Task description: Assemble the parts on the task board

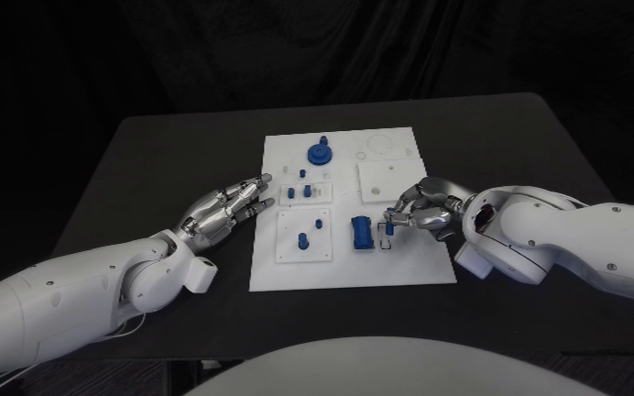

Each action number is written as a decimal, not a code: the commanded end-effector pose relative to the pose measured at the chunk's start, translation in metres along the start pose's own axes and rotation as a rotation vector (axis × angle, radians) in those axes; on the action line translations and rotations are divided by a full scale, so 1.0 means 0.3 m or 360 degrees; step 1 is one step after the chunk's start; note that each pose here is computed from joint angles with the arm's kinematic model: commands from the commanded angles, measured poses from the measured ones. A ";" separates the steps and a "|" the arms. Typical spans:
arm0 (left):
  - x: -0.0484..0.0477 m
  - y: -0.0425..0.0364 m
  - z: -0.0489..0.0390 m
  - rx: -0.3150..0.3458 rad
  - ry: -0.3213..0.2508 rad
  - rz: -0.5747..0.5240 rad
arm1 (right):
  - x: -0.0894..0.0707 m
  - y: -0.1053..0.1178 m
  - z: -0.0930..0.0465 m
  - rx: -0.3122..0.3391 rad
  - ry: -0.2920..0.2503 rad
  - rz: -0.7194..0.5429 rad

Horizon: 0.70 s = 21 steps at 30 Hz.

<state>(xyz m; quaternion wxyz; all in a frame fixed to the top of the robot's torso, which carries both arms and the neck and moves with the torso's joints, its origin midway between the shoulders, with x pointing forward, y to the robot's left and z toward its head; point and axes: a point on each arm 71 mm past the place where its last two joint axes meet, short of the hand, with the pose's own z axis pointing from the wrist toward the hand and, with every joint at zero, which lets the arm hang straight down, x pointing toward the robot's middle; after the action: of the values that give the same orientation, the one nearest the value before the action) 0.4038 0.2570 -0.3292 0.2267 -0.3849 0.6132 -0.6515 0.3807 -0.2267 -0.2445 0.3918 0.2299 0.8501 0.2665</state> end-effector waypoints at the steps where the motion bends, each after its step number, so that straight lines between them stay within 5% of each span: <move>1: 0.007 -0.001 0.004 0.0015 0.0018 -0.0025 | -0.001 -0.004 0.010 0.0012 0.0041 0.0050; 21: 0.009 0.001 0.005 0.0008 0.0024 -0.0030 | 0.020 -0.035 0.043 0.0164 0.0169 -0.0011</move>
<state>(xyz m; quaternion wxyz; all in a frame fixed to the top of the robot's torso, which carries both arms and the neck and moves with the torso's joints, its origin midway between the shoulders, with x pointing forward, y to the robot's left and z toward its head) 0.4037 0.2555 -0.3297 0.2227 -0.3847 0.6146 -0.6517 0.3882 -0.2275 -0.2579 0.3536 0.2348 0.8718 0.2447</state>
